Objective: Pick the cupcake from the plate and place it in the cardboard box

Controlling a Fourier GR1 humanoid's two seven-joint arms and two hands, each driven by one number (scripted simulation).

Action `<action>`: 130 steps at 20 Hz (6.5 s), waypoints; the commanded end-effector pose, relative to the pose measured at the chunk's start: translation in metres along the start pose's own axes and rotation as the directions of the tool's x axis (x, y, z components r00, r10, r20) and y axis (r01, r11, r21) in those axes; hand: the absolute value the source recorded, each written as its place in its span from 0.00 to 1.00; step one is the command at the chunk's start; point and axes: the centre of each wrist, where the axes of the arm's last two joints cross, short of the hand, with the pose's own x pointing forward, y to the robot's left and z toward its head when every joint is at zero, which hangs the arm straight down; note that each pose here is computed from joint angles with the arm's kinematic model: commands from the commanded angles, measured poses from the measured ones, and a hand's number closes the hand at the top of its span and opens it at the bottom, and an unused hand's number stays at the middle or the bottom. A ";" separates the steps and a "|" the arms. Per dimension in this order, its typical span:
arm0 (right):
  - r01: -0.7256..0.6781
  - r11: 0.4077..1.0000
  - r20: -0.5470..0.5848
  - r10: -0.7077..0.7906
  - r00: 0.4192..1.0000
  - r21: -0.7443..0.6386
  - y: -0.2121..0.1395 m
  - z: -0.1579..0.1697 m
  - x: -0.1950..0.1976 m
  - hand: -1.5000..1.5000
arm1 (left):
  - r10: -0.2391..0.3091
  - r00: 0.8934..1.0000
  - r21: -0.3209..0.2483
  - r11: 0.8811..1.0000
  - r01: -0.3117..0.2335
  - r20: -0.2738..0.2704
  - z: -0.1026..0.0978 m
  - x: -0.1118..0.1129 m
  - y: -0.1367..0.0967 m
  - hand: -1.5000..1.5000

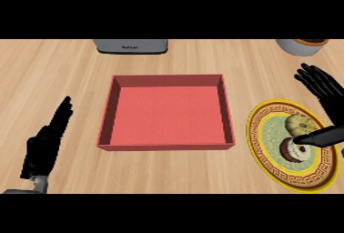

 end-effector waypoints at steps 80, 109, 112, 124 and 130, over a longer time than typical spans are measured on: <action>-0.696 0.383 0.040 0.860 0.508 0.608 0.010 0.044 -0.016 1.00 | -0.013 1.000 0.025 1.000 0.014 -0.026 -0.005 -0.011 -0.009 0.50; -0.552 0.726 0.449 0.366 0.815 0.411 0.027 -0.200 0.052 1.00 | -0.012 1.000 -0.010 1.000 0.012 0.009 -0.004 -0.003 -0.009 0.50; -0.524 0.738 0.474 0.311 0.824 0.425 0.042 -0.221 0.070 1.00 | -0.024 1.000 0.014 1.000 0.024 0.001 -0.005 -0.012 -0.001 0.50; -0.542 0.672 0.457 0.325 0.828 0.505 0.163 -0.276 0.120 1.00 | -0.010 1.000 0.018 1.000 0.010 -0.017 0.003 0.000 0.001 0.50; -0.560 0.602 0.432 0.360 0.827 0.569 0.237 -0.271 0.117 1.00 | -0.002 1.000 0.019 1.000 0.002 -0.009 -0.013 0.003 -0.006 0.50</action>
